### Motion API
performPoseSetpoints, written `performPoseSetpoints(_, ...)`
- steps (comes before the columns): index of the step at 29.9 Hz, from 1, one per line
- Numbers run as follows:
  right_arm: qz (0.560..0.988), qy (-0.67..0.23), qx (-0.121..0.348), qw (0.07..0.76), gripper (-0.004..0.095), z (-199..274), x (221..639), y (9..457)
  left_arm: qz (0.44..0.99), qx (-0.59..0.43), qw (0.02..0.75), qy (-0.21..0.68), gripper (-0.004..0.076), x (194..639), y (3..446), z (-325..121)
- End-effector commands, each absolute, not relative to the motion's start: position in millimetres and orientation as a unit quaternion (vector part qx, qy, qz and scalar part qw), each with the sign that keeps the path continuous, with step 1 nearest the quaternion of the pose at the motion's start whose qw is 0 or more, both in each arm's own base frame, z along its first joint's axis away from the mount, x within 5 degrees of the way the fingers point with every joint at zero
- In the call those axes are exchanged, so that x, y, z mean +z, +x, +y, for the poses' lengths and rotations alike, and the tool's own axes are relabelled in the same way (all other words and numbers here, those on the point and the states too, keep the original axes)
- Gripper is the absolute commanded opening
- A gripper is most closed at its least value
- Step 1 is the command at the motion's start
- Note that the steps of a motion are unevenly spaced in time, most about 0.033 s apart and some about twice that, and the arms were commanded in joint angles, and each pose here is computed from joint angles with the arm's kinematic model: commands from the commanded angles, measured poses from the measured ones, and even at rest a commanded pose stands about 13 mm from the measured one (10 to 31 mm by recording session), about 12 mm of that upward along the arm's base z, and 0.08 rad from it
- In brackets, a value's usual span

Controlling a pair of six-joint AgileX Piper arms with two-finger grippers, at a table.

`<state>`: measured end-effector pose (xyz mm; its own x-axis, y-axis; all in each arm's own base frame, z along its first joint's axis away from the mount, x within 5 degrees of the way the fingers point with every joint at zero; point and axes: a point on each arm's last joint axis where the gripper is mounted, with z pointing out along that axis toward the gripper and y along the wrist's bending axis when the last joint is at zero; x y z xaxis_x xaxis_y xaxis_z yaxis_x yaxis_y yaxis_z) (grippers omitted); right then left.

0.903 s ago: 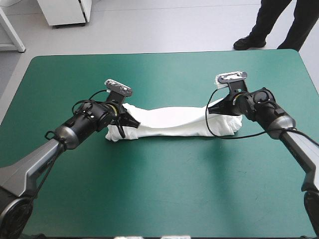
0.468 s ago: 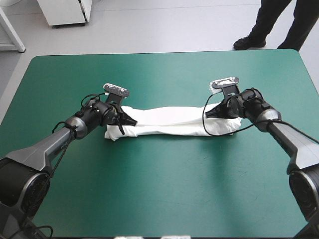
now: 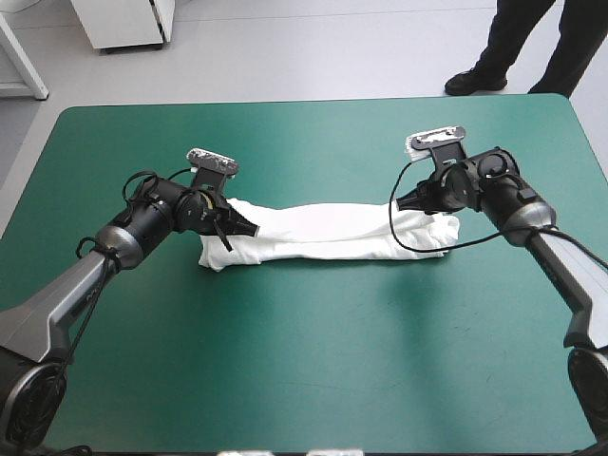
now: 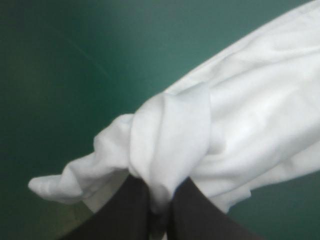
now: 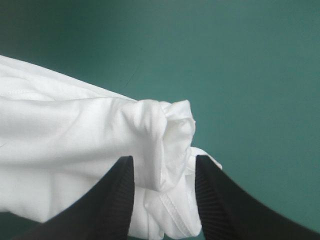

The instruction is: Fold the cloth

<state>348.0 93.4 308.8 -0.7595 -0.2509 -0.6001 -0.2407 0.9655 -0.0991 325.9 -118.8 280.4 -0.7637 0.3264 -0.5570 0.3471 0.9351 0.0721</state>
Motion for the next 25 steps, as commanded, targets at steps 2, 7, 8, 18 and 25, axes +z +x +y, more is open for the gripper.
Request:
performPoseSetpoints(2, 0.911, -0.13, -0.006, 0.392, 0.0397, 86, 355, 332, 0.927, -0.046, 0.318, 0.194, 0.0013, 308, 316, -120)
performPoseSetpoints(7, 0.903, -0.129, -0.007, 0.409, 0.0397, 82, 373, 318, 0.932, -0.059, 0.297, 0.197, 0.0185, 307, 312, -121)
performPoseSetpoints(8, 0.903, -0.131, -0.008, 0.41, 0.0397, 81, 375, 316, 0.935, -0.059, 0.288, 0.199, 0.0234, 307, 311, -121)
performPoseSetpoints(18, 0.878, -0.131, -0.007, 0.461, 0.0396, 68, 420, 272, 0.923, -0.051, 0.322, 0.205, 0.0512, 377, 283, -109)
performPoseSetpoints(25, 0.876, -0.122, -0.009, 0.466, 0.0397, 55, 443, 232, 0.878, -0.178, 0.373, 0.241, 0.0512, 444, 234, -117)
